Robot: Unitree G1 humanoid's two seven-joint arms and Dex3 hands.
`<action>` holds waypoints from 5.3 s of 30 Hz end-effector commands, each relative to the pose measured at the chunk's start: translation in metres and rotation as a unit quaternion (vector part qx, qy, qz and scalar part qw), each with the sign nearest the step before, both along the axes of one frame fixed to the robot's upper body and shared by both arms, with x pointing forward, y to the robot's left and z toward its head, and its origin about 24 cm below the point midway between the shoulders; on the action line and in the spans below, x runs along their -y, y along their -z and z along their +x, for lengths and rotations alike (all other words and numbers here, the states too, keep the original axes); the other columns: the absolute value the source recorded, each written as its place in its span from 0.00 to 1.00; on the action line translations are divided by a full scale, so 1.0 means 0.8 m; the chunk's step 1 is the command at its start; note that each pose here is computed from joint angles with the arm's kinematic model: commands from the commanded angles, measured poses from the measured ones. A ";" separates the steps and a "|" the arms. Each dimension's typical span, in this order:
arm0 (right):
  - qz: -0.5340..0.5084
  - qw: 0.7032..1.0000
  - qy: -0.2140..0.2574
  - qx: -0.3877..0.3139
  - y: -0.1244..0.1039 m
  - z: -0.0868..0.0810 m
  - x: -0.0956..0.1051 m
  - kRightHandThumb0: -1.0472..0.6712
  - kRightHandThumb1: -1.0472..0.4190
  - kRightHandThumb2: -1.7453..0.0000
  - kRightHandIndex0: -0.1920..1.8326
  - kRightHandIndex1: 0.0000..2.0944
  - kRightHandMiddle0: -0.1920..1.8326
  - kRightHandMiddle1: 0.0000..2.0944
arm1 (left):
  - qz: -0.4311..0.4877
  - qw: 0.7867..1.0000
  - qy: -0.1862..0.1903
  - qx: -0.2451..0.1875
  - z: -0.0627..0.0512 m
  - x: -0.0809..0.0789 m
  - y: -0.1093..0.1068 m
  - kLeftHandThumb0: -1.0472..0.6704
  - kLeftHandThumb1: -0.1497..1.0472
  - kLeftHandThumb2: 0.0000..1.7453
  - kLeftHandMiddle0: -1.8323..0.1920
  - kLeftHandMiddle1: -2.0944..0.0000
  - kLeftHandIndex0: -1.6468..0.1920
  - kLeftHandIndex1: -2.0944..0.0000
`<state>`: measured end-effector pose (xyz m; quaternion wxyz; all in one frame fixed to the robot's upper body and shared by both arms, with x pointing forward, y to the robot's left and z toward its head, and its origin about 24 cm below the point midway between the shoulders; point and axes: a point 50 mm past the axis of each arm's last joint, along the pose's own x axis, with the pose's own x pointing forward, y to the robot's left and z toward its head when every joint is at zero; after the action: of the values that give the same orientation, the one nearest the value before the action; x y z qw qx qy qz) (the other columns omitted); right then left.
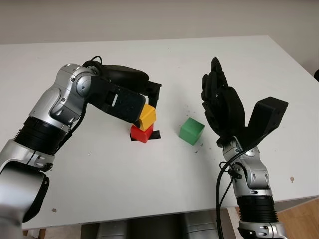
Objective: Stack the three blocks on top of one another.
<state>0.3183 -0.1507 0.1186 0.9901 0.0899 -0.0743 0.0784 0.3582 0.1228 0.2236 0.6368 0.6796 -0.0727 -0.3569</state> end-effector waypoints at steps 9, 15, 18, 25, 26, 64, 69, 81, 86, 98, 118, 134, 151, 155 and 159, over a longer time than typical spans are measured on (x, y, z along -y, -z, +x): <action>-0.003 1.000 0.001 0.013 -0.006 0.000 0.002 0.20 0.00 0.61 0.00 0.00 0.00 0.00 | 0.002 1.000 0.004 -0.002 -0.002 0.002 0.002 0.38 0.92 0.03 0.71 0.97 0.70 0.23; -0.003 1.000 0.001 0.010 -0.005 0.000 0.002 0.20 0.00 0.61 0.00 0.00 0.00 0.00 | -0.002 1.000 0.000 -0.005 -0.002 0.003 0.003 0.36 0.90 0.03 0.72 0.98 0.70 0.26; -0.003 1.000 0.002 0.010 -0.005 0.001 0.002 0.20 0.00 0.61 0.00 0.00 0.00 0.00 | 0.000 1.000 -0.005 -0.007 -0.002 0.003 0.004 0.31 0.89 0.03 0.75 0.98 0.73 0.38; -0.004 1.000 0.000 0.010 -0.005 0.001 0.002 0.20 0.00 0.61 0.00 0.00 0.00 0.00 | -0.002 1.000 -0.004 -0.007 0.000 0.001 0.007 0.21 0.87 0.03 0.89 0.98 0.81 0.93; -0.003 1.000 0.001 0.011 -0.005 0.001 0.002 0.20 0.00 0.61 0.00 0.00 0.00 0.00 | -0.002 1.000 -0.003 -0.006 0.000 0.001 0.008 0.21 0.86 0.03 0.90 0.99 0.82 0.94; -0.150 0.986 -0.065 0.032 -0.058 0.013 0.065 0.24 0.00 0.74 0.00 0.00 0.00 0.00 | -0.662 0.710 -0.238 0.028 -0.056 -0.129 0.066 0.13 1.00 0.37 1.00 1.00 1.00 1.00; -0.236 0.969 -0.063 0.029 -0.085 0.021 0.088 0.23 0.01 0.92 0.01 0.02 0.04 0.03 | -0.664 0.699 -0.265 0.030 -0.068 -0.136 0.090 0.11 1.00 0.37 1.00 1.00 1.00 1.00; -0.583 0.793 -0.100 0.144 -0.142 0.025 0.080 0.22 0.15 0.98 0.23 0.10 0.21 0.07 | -0.687 0.658 -0.306 0.021 -0.079 -0.138 0.134 0.11 1.00 0.37 1.00 1.00 1.00 1.00; -0.652 0.722 -0.116 0.203 -0.140 0.025 0.070 0.24 0.19 0.98 0.23 0.08 0.25 0.07 | -0.700 0.648 -0.300 0.015 -0.078 -0.127 0.132 0.13 1.00 0.38 1.00 1.00 1.00 1.00; -0.743 0.594 -0.175 0.253 -0.104 0.024 0.058 0.26 0.17 0.97 0.23 0.05 0.29 0.06 | -0.709 0.639 -0.298 0.003 -0.076 -0.124 0.123 0.15 1.00 0.39 1.00 1.00 1.00 1.00; -0.734 0.595 -0.184 0.272 -0.057 0.025 0.056 0.24 0.14 0.96 0.23 0.03 0.32 0.06 | -0.712 0.639 -0.290 0.001 -0.077 -0.124 0.121 0.14 1.00 0.36 1.00 1.00 1.00 1.00; -0.720 0.615 -0.188 0.260 -0.033 0.028 0.055 0.25 0.12 0.97 0.24 0.03 0.35 0.08 | -0.700 0.653 -0.288 -0.008 -0.080 -0.122 0.125 0.12 1.00 0.37 1.00 1.00 1.00 1.00; -0.730 0.604 -0.185 0.261 -0.025 0.029 0.053 0.34 0.09 0.97 0.28 0.04 0.36 0.32 | -0.701 0.654 -0.284 -0.010 -0.078 -0.118 0.125 0.13 1.00 0.38 1.00 1.00 1.00 1.00; -0.731 0.603 -0.177 0.266 -0.024 0.029 0.055 0.35 0.07 0.97 0.33 0.05 0.32 0.62 | -0.700 0.654 -0.286 -0.013 -0.078 -0.118 0.127 0.13 1.00 0.38 1.00 1.00 1.00 1.00; -0.724 0.615 -0.167 0.265 -0.026 0.030 0.056 0.35 0.06 0.97 0.34 0.06 0.31 0.67 | -0.701 0.654 -0.286 -0.021 -0.077 -0.118 0.129 0.15 1.00 0.38 1.00 1.00 1.00 1.00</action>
<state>0.3413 -0.1960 0.1380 0.6332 -0.6753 -0.2338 0.2972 0.2965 0.2174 0.1185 0.9963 0.0095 -0.0853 -0.0101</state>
